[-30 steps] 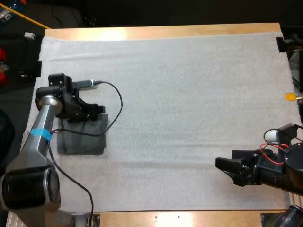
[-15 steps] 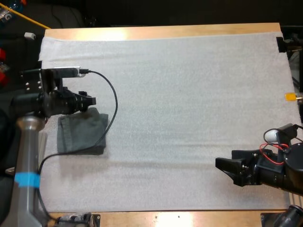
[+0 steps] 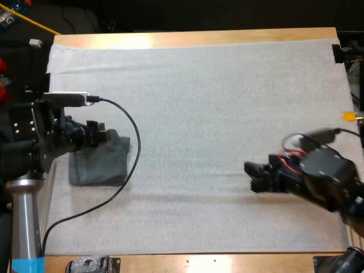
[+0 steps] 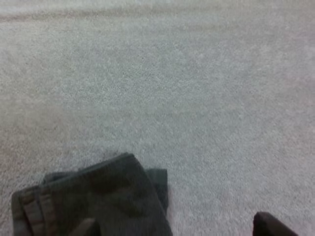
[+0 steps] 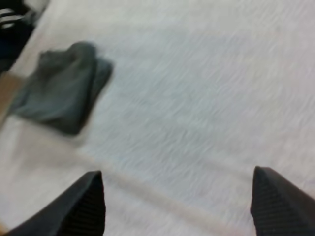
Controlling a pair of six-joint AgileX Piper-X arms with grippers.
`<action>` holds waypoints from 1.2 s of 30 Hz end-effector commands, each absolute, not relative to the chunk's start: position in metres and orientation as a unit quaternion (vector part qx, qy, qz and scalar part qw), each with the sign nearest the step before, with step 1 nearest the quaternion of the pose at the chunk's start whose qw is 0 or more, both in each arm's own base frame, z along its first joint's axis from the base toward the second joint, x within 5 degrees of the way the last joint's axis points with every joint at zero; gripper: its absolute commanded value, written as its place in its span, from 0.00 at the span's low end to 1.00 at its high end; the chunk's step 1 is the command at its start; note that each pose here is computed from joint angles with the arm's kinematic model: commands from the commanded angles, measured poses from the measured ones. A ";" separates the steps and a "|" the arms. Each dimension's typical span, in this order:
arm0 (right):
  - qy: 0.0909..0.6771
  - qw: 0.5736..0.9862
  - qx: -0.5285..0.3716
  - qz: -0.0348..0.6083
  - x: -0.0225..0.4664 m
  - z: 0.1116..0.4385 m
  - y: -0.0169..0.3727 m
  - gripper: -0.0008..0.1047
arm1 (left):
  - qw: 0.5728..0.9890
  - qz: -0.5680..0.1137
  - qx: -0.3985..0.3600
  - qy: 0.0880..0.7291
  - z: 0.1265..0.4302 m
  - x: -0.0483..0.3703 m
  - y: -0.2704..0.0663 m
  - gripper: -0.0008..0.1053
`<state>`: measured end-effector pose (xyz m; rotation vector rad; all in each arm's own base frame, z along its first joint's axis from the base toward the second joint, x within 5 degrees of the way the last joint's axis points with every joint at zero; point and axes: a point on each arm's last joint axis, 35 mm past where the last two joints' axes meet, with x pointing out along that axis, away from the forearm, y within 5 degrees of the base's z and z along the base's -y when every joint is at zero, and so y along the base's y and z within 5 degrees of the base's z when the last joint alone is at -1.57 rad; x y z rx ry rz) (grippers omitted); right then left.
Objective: Pick towel from pile, fold and stack
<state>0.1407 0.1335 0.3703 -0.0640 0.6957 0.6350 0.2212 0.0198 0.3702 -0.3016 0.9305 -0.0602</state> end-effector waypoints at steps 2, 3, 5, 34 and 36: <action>0.320 0.902 -0.039 0.286 0.153 0.368 0.140 0.59 | 0.883 -0.033 -0.144 0.445 0.376 0.213 0.018 0.58; 0.322 0.904 -0.038 0.279 0.160 0.366 0.141 0.59 | 0.883 -0.034 -0.144 0.445 0.377 0.211 0.017 0.58; 0.327 0.906 -0.037 0.265 0.169 0.361 0.141 0.59 | 0.884 -0.039 -0.142 0.444 0.379 0.208 0.015 0.58; 0.354 0.930 -0.094 -0.032 0.154 0.377 -0.011 0.59 | 0.895 -0.106 -0.083 0.425 0.395 0.176 -0.012 0.58; 0.338 0.936 -0.097 -0.030 0.145 0.382 -0.010 0.59 | 0.903 -0.100 -0.076 0.411 0.401 0.167 -0.011 0.58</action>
